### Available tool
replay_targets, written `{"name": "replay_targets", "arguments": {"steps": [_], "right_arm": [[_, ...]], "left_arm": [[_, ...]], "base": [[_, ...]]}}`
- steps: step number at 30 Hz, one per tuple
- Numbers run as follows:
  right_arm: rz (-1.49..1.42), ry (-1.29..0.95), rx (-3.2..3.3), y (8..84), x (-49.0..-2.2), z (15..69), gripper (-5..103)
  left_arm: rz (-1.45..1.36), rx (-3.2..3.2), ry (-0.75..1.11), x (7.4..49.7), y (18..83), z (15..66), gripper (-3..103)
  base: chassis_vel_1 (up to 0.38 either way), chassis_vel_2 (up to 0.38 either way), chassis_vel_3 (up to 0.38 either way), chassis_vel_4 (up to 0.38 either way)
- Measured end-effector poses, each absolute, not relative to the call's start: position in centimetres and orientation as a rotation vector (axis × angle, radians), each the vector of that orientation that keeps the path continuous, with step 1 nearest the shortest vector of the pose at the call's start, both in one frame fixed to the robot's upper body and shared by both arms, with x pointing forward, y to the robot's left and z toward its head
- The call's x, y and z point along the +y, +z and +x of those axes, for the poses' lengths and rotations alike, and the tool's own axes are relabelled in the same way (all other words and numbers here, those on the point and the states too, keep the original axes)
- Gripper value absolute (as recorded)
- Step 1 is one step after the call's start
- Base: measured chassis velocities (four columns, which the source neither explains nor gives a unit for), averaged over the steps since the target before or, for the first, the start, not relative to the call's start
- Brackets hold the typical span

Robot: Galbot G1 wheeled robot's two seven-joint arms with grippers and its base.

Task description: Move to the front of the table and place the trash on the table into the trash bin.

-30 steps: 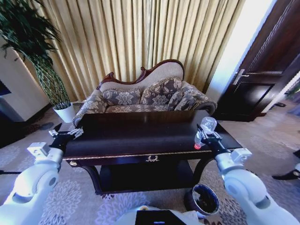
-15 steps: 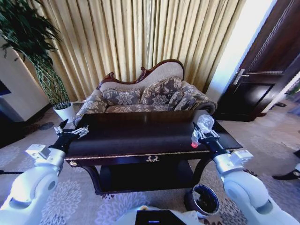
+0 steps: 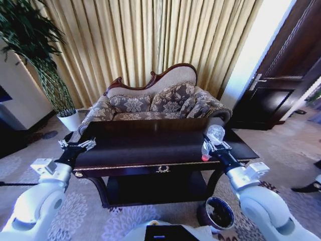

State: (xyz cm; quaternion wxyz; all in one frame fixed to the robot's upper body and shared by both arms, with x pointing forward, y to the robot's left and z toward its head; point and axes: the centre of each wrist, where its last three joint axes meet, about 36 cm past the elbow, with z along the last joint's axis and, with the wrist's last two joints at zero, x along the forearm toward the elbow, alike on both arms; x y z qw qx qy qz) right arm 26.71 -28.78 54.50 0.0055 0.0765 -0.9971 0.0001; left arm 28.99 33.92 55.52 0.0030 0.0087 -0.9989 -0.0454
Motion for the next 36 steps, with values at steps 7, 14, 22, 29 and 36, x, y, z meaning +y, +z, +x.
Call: {"name": "replay_targets", "arguments": {"steps": [7,14,22,29,36], "right_arm": [[0.229,0.002,-3.119,54.3,-28.9,26.8,27],[0.217,0.001,-3.117,54.2,-29.1,26.8,27],[0.202,-0.016,-3.109,53.7,-29.1,27.0,27],[0.070,-0.022,-3.022,48.6,-31.3,29.0,27],[-0.169,0.018,-2.812,38.3,-37.1,31.8,27]], "left_arm": [[0.033,-3.130,-0.150,34.1,55.4,29.2,100],[0.023,-3.123,-0.145,33.8,55.0,29.2,100],[0.011,-3.123,-0.140,33.6,54.9,29.3,100],[0.014,-3.114,-0.125,33.4,54.4,29.2,100],[0.033,-3.127,-0.138,33.3,55.0,28.9,100]], "base": [[0.094,-0.095,-0.098,0.096],[0.166,-0.171,-0.165,0.165],[0.150,-0.155,-0.150,0.152],[0.068,-0.083,-0.088,0.082],[0.000,0.000,0.000,0.000]]}}
